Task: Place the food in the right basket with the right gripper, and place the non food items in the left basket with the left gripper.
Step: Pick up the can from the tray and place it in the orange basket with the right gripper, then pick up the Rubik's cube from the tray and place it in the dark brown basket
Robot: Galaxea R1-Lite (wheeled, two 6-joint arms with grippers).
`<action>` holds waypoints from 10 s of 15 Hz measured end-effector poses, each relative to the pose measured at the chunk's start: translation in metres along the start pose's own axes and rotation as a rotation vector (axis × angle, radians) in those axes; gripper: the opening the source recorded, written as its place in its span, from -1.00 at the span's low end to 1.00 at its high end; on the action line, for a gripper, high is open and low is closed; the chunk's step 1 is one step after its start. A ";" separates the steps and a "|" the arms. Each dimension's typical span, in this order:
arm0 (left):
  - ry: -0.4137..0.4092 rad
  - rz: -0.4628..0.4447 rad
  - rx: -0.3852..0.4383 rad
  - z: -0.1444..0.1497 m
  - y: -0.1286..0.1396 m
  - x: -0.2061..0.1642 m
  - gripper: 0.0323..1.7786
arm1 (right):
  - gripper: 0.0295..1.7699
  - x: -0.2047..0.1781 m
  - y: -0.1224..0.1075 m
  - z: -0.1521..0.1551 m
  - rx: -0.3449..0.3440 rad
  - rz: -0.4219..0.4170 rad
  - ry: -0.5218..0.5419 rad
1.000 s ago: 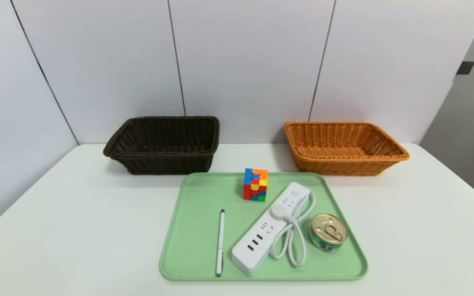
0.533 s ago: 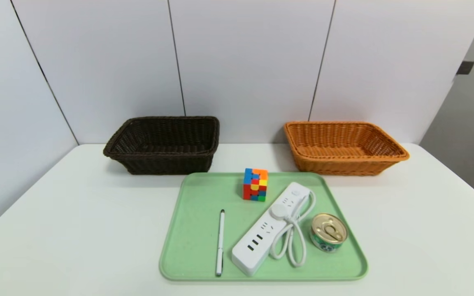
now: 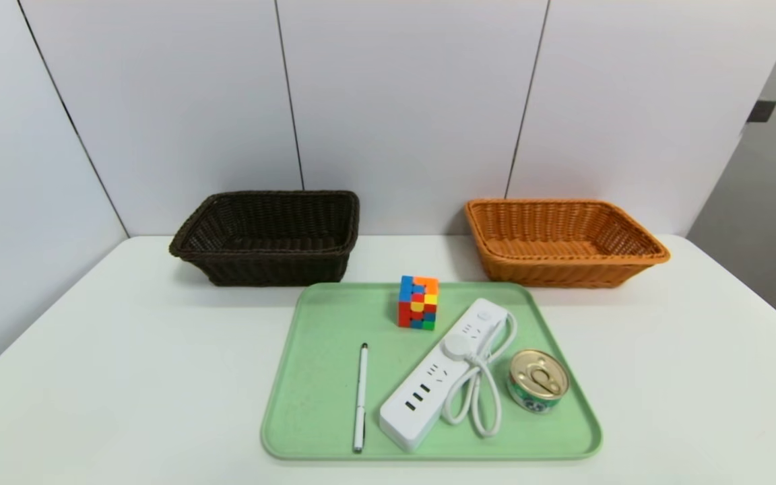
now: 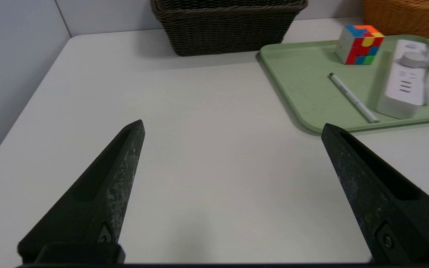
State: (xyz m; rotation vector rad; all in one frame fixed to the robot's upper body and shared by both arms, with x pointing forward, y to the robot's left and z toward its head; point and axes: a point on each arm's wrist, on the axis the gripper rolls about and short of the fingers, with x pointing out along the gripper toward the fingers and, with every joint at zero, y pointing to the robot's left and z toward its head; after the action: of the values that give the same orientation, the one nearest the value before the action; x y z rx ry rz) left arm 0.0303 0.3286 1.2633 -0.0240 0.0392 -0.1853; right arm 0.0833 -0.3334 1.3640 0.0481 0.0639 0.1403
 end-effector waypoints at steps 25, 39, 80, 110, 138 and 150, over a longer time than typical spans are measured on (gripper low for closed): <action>0.502 -0.128 -0.123 0.105 -0.030 0.230 0.90 | 0.93 0.176 0.064 0.017 0.076 0.115 0.892; 0.615 -0.042 -0.052 0.089 -0.051 0.273 0.90 | 0.93 0.271 0.117 -0.051 -0.103 -0.010 1.121; 0.635 -0.043 -0.054 0.084 -0.049 0.269 0.90 | 0.24 0.301 0.130 -0.091 -0.048 -0.097 1.224; 0.674 -0.032 -0.044 0.072 -0.047 0.263 0.90 | 0.22 0.368 0.051 0.051 0.514 -0.112 0.555; 0.686 -0.019 -0.101 0.068 -0.053 0.285 0.90 | 0.69 0.474 0.001 -0.051 0.576 -0.263 0.578; 0.598 -0.154 -0.133 0.113 -0.082 0.274 0.90 | 0.88 0.352 0.036 0.083 0.486 -0.094 0.453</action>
State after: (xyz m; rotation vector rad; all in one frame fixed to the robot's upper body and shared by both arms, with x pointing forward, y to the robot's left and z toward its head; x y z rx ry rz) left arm 0.2887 0.2002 1.3686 -0.1039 0.6471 -0.3385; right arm 0.4314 -0.2518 1.4270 0.4978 0.5520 0.0369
